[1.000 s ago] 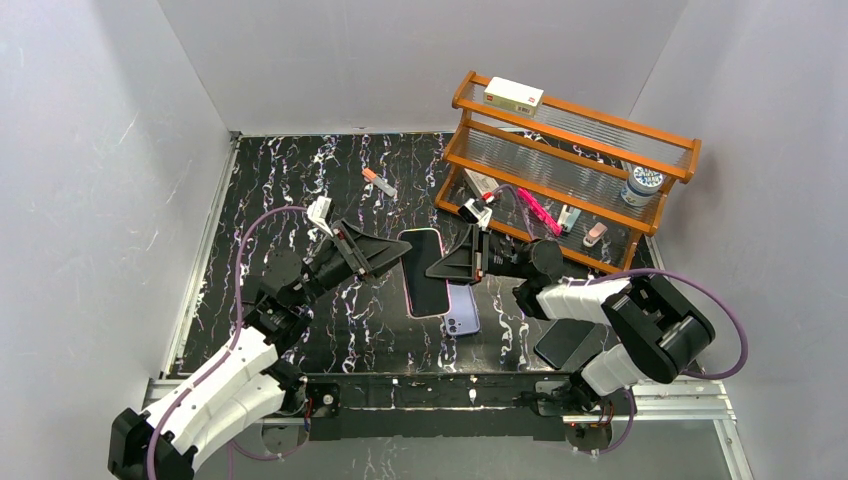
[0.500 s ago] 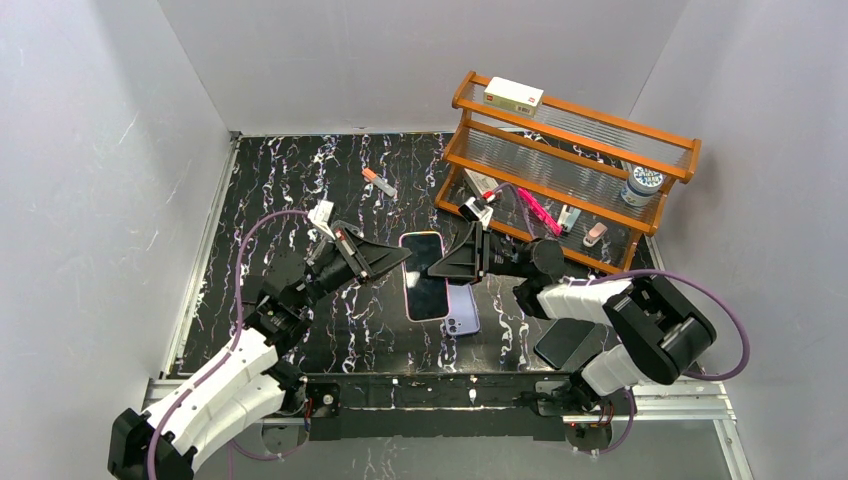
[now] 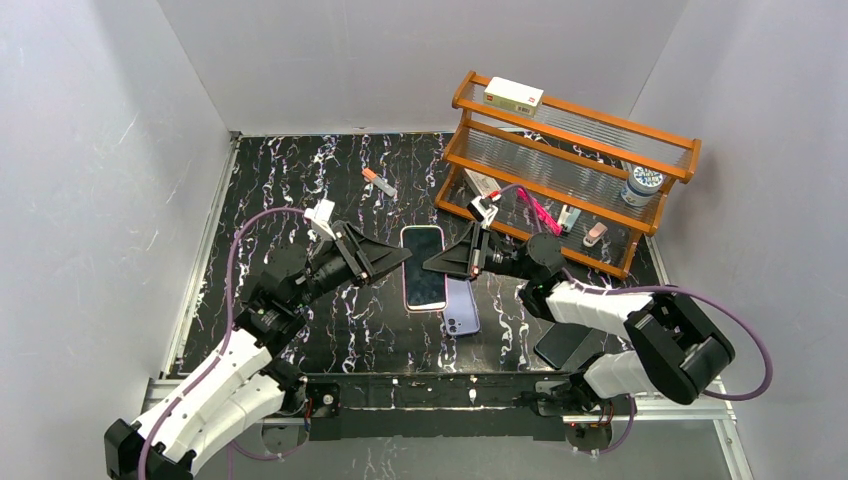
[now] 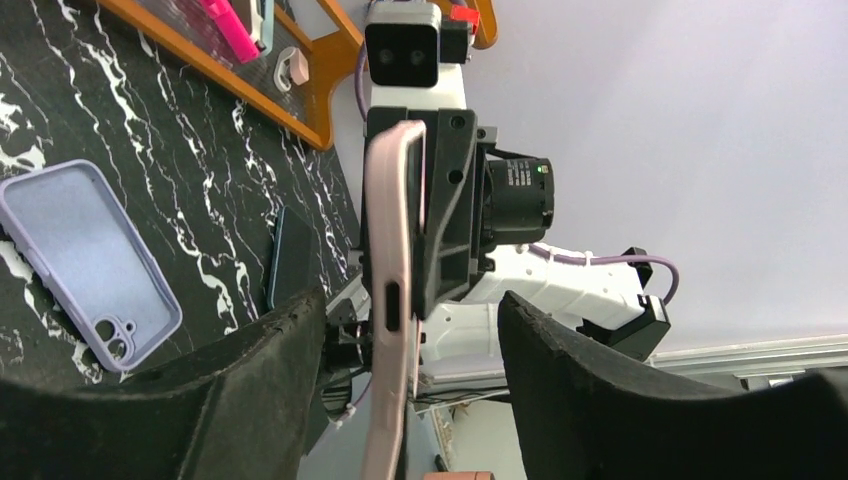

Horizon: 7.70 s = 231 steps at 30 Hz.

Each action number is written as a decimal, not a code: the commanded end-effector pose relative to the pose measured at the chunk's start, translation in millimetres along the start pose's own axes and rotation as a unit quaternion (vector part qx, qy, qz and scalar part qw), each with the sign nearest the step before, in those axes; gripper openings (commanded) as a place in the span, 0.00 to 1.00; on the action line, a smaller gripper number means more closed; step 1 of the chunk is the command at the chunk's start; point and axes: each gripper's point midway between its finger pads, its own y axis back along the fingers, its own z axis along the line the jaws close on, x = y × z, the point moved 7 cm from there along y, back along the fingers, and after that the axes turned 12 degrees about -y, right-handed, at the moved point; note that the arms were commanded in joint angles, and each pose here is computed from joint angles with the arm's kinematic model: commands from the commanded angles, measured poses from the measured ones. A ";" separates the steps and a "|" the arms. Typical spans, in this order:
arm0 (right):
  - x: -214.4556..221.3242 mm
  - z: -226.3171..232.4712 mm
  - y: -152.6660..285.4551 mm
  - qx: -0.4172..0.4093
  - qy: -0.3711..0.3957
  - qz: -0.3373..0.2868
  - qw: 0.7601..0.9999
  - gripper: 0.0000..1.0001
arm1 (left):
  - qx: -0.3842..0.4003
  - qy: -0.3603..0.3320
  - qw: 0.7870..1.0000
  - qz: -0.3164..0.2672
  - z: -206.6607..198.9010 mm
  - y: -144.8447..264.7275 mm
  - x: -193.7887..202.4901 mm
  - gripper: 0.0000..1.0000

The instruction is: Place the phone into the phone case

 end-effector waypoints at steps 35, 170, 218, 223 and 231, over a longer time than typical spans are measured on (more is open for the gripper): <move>-35.5 -1.1 -4.2 0.027 0.033 -0.140 0.989 0.13 | -0.040 0.039 0.994 0.097 40.4 3.4 41.1 0.26; -12.5 -198.2 4.0 0.374 -0.046 -0.072 0.924 0.48 | -0.445 -0.359 0.819 0.047 87.4 80.3 -31.4 0.98; -50.8 -166.5 -45.1 0.378 0.027 -0.032 0.925 0.01 | -0.508 -0.347 0.782 0.102 106.1 73.0 -30.8 0.98; -41.4 -126.9 -43.0 0.331 0.035 -0.029 0.943 0.19 | -0.519 -0.345 0.773 0.121 112.4 57.1 -36.7 0.98; -24.9 -85.1 -10.6 0.332 0.084 -0.076 0.937 0.64 | -0.517 -0.289 0.792 0.147 134.4 27.7 -57.5 0.90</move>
